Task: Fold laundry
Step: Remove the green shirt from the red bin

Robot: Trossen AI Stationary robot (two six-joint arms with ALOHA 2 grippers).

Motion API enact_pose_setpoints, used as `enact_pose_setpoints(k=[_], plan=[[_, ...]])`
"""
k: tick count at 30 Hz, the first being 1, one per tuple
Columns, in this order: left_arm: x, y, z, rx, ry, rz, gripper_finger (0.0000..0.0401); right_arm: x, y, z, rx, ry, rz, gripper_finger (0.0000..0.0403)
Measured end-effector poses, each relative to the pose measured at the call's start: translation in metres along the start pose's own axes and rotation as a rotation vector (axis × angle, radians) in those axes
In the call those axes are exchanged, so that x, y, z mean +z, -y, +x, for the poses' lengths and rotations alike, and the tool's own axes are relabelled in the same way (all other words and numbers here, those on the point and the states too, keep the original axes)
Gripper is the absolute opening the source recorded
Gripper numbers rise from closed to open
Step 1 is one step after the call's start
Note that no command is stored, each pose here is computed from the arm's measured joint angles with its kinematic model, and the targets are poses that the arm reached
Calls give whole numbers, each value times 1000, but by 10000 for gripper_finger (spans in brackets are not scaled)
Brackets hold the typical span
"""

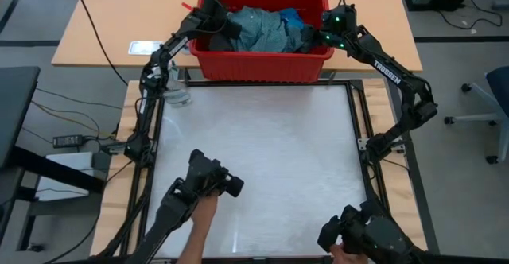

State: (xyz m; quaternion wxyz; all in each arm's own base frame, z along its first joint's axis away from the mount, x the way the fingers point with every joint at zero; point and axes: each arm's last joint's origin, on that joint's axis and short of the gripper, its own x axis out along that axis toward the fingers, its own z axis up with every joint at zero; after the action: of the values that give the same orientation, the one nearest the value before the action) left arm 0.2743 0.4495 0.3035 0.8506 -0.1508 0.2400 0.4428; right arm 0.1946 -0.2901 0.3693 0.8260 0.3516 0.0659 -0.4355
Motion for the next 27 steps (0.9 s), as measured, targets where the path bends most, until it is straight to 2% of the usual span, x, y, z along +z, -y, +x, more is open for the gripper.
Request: enact_pose_setpoints(k=[3,7,11,15,18,21,27], plan=[[22,10,-28,-38,95,62,3,-1,-1,0,3,-3,-1,126],[33,19,-48,-144,139,96,2,-2,-3,0,17,-12,-2,86],[54,32,-85,-332,244,124,1,-4,-6,1,55,-36,5,49],[74,53,-129,-559,379,232,1,-8,-12,1,99,-66,10,13],[82,68,-157,-692,450,324,1,-11,-18,2,128,-86,11,8],[91,81,-191,-774,527,374,1,-17,-27,-3,153,-111,30,12],[97,111,-248,-934,628,459,0,-31,-53,-31,166,-162,-30,5]])
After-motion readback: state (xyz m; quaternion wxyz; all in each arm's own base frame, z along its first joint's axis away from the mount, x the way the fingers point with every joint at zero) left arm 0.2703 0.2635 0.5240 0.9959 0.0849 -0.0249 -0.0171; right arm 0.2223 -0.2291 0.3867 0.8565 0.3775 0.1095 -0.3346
